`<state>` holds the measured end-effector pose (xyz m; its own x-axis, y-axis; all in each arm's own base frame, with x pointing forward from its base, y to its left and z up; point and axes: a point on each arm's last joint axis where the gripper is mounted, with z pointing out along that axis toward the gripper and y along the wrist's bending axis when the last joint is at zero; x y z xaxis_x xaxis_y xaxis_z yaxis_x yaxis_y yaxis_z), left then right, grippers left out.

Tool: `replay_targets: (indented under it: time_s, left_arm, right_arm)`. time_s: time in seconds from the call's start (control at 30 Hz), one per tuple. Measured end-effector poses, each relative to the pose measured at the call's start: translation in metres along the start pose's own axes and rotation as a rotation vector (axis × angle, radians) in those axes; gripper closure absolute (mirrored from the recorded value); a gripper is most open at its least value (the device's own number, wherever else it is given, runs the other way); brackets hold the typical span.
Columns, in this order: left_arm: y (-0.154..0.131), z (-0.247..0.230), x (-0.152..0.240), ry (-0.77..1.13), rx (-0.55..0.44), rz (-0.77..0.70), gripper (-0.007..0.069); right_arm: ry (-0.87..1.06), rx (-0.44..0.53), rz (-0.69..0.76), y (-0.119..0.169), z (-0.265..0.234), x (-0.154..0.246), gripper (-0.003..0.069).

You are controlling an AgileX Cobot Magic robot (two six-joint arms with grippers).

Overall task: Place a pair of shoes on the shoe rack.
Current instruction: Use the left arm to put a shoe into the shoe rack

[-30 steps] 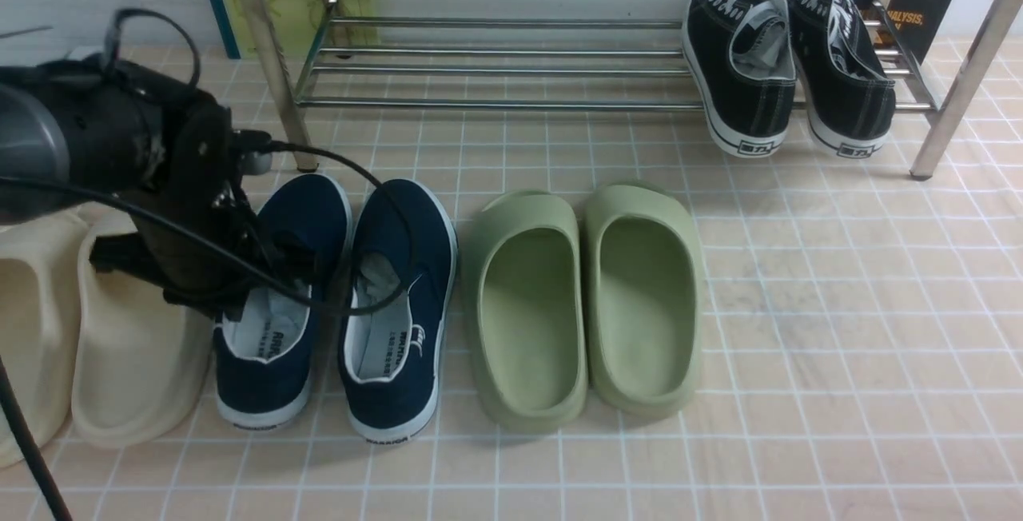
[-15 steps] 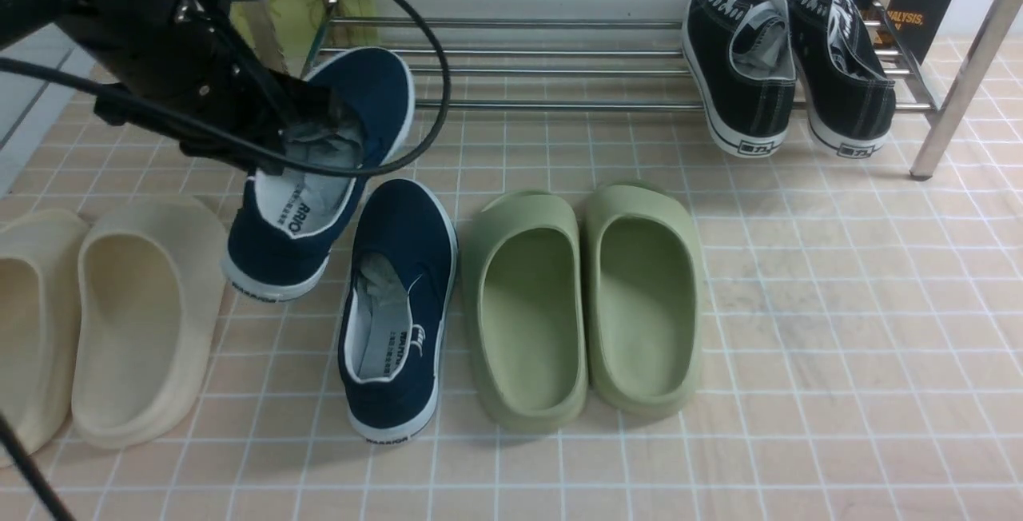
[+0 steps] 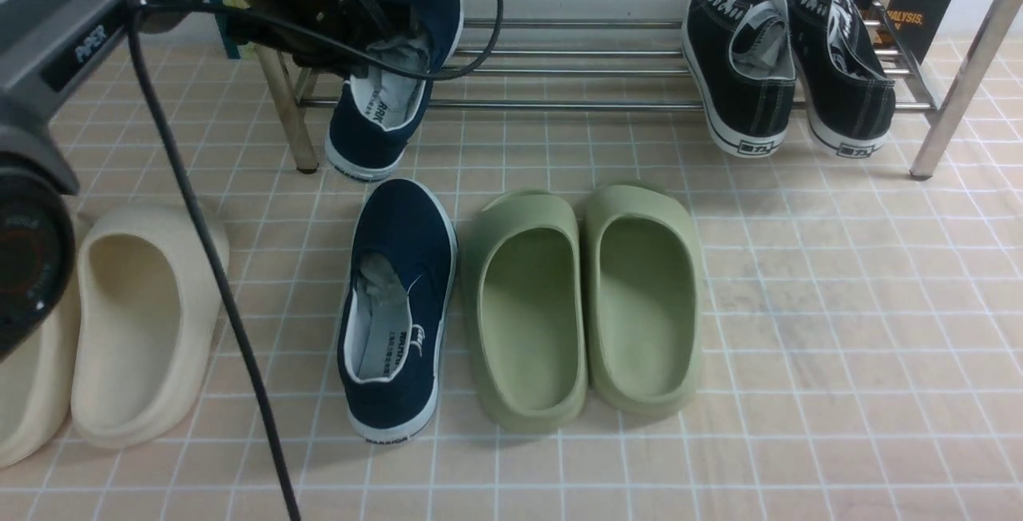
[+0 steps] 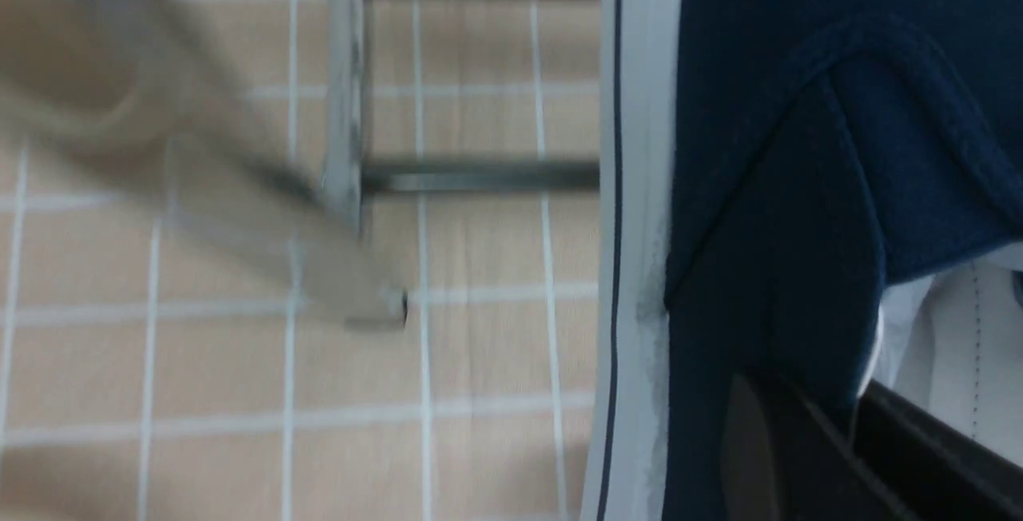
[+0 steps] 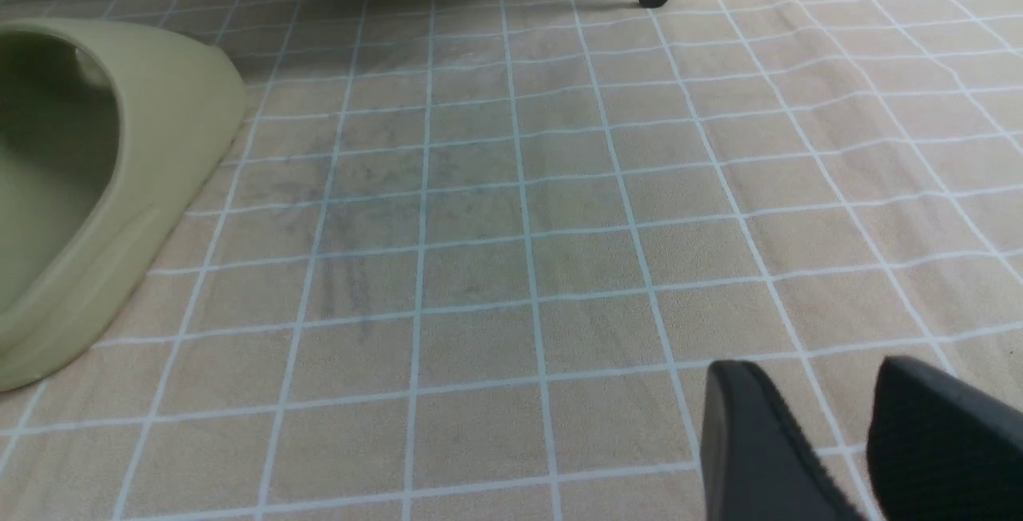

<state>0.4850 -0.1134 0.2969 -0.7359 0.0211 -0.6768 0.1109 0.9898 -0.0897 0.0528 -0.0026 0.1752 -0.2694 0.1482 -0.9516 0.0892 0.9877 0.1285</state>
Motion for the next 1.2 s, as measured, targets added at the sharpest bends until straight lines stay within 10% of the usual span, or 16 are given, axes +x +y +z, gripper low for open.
replay_targets:
  time_s: [0.47, 0.9, 1.2]
  left_arm:
    - [0.003, 0.029, -0.013, -0.131, -0.044, -0.091, 0.0556]
    - [0.005, 0.030, -0.016, -0.158, -0.065, -0.072, 0.0284]
    - [-0.006, -0.033, -0.030, -0.129, -0.010, -0.050, 0.0361]
  right_arm:
    - [0.000, 0.001, -0.003, 0.000, 0.000, 0.000, 0.0421]
    - [0.001, 0.001, -0.003, 0.000, 0.000, 0.000, 0.0421]
    - [0.001, 0.001, -0.003, 0.000, 0.000, 0.000, 0.0421]
